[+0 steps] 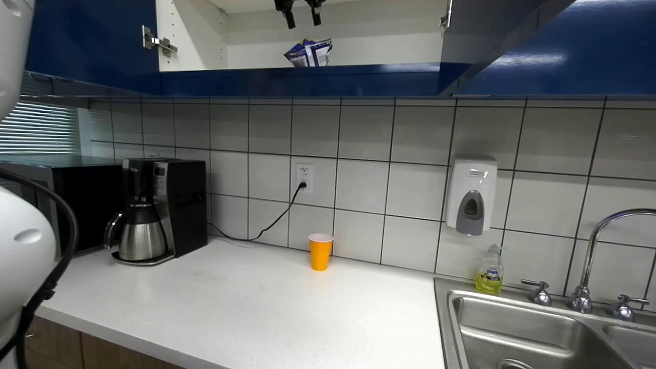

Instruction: Put the packet inside the cupboard

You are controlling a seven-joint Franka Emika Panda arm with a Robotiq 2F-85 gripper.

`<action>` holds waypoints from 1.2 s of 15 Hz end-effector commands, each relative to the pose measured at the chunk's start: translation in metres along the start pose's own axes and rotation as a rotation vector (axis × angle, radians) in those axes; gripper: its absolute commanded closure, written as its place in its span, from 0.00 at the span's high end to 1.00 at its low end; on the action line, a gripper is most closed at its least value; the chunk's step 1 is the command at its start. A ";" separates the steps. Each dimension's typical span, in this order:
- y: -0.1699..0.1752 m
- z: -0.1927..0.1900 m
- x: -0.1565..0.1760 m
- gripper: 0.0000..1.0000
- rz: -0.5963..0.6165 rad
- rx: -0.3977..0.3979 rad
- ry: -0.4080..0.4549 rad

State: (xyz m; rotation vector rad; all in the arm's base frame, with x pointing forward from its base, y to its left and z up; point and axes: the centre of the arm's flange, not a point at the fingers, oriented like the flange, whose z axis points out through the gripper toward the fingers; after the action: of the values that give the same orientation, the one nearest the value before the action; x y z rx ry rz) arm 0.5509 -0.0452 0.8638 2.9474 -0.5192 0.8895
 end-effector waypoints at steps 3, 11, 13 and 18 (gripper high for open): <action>0.017 -0.026 -0.025 1.00 -0.058 -0.002 -0.022; 0.032 -0.047 -0.072 1.00 -0.127 -0.006 -0.057; 0.037 -0.051 -0.089 1.00 -0.145 -0.003 -0.072; 0.050 -0.055 -0.137 1.00 -0.211 -0.001 -0.127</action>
State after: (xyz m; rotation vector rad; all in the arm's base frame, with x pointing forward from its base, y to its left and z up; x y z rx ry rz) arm 0.4479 -0.0456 0.8734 2.9868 -0.2924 0.7325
